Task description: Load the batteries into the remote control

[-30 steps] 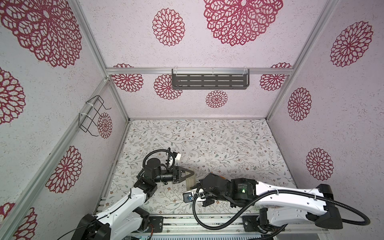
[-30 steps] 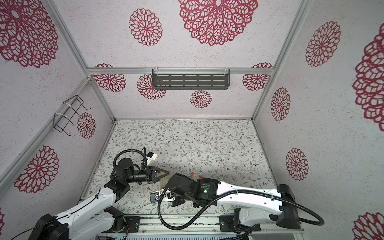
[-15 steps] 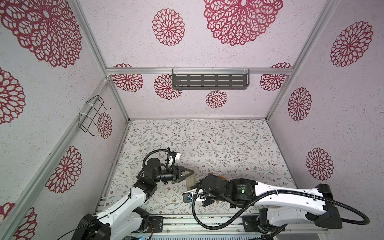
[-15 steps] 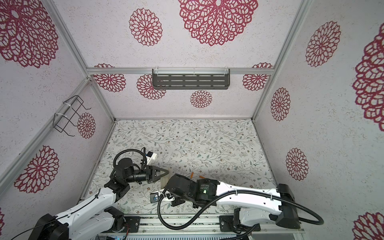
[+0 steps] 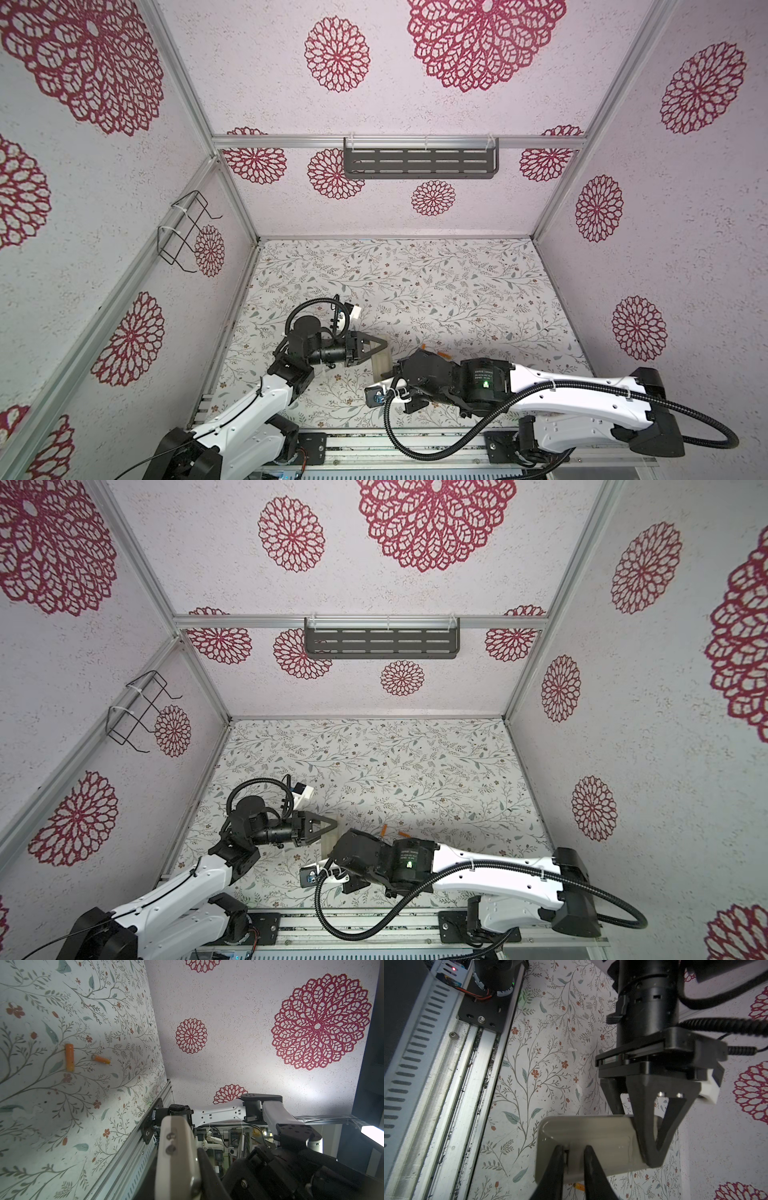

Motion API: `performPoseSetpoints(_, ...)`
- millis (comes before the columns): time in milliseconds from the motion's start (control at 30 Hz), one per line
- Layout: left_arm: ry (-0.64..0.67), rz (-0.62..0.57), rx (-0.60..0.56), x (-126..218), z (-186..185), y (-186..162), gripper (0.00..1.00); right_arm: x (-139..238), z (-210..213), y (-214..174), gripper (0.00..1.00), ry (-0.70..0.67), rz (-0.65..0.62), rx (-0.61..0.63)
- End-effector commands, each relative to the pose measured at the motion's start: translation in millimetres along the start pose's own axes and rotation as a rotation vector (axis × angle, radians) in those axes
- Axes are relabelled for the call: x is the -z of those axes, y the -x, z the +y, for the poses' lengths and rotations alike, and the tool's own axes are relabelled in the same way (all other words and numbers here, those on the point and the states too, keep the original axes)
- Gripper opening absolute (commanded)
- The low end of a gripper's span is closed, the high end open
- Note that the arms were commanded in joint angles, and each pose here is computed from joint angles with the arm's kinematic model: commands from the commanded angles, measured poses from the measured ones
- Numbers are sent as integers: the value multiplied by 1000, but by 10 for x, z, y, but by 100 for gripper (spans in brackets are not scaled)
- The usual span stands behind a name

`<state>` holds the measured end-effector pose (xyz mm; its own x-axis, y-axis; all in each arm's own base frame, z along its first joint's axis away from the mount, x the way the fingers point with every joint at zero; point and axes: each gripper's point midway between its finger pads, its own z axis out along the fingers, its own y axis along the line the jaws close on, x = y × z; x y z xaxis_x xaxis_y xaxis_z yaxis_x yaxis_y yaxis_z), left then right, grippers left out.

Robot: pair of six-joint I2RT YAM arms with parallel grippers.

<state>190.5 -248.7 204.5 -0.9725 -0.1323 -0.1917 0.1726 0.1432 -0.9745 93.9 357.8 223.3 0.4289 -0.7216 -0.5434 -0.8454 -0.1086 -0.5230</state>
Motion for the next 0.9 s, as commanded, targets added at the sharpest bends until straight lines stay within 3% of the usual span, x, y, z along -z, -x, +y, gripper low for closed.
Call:
performPoseSetpoints(0,-69,86,-38,-7,-238,-124,0,-4,-261,-33,21,-118,38,-3)
performPoseSetpoints(867,-47,86,-24,-9,-149,-140,0,108,-376,36,20,-183,-7,-16)
